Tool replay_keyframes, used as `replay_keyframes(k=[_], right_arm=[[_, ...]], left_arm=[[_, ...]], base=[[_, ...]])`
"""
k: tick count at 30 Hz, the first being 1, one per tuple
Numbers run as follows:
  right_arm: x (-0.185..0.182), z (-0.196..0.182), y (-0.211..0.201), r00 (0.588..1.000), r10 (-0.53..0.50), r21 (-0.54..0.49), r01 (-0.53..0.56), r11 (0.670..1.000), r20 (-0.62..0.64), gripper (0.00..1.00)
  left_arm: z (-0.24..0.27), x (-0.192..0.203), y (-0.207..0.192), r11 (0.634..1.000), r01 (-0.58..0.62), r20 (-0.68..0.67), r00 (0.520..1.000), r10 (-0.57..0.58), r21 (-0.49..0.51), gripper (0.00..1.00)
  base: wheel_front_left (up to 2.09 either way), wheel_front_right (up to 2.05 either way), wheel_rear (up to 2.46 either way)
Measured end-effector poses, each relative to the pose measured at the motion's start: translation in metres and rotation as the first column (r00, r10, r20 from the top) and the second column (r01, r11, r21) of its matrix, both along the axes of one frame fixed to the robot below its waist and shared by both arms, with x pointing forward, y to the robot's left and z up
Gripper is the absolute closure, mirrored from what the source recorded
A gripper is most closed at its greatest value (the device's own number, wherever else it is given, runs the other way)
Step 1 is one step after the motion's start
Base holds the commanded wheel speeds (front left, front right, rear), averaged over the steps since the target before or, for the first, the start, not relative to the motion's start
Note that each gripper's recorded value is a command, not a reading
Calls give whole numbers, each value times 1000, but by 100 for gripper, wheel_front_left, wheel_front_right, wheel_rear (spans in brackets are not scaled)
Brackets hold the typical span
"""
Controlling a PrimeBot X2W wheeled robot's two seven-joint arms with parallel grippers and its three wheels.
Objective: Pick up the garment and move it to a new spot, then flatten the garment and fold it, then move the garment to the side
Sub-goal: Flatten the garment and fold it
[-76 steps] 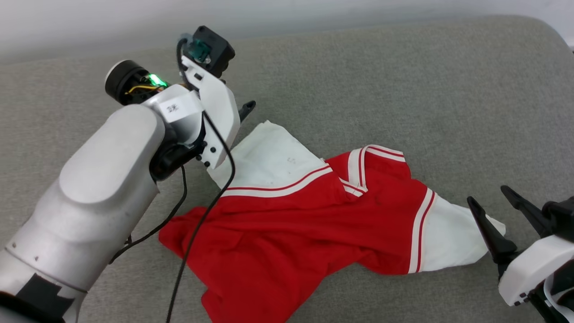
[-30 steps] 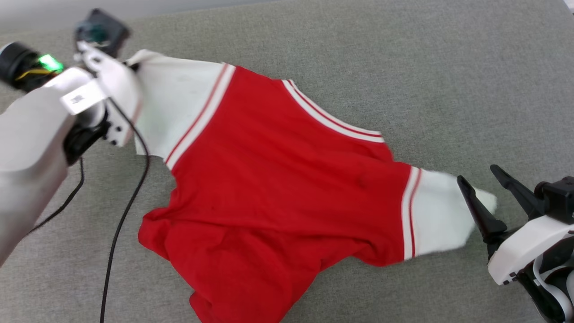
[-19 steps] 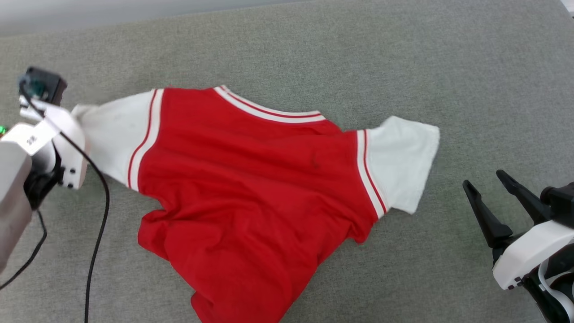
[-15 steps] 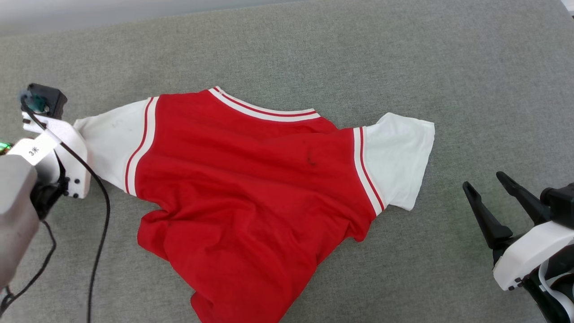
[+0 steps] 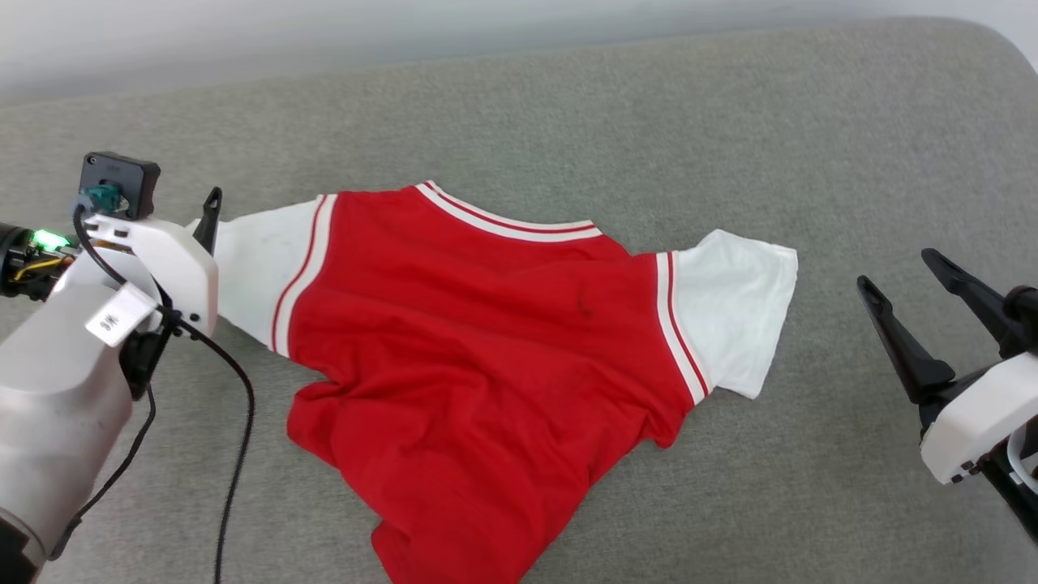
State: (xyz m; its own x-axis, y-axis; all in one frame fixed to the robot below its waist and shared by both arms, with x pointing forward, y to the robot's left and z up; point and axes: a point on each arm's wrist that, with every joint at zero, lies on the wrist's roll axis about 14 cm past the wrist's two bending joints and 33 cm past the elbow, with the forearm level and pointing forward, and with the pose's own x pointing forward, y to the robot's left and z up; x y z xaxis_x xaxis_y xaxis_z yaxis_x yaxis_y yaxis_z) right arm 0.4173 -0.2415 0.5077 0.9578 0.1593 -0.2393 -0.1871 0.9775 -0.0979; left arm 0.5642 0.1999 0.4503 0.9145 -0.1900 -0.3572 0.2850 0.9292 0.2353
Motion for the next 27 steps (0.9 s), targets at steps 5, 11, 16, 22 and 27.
replay_keyframes(k=[5,11,16,22,27], right_arm=[[3,13,20,994,104,-59,-105,993,-20,0],[-6,-2,53,948,258,-125,-284,951,-188,0],[-22,-30,67,856,322,-138,-405,904,-405,0],[-29,-59,71,752,323,-148,-484,863,-575,0],[-26,-84,74,684,310,-128,-510,851,-661,0]], left_arm=[[31,-11,3,999,-35,124,992,36,-11,0],[72,-38,6,996,-69,291,953,80,-48,0],[92,-71,10,992,-103,392,911,124,-75,0],[97,-110,16,981,-164,452,871,193,-102,0],[88,-134,22,970,-216,451,859,243,-112,0]], base=[[0,0,0],[0,0,0],[0,0,0],[0,0,0],[0,0,0]])
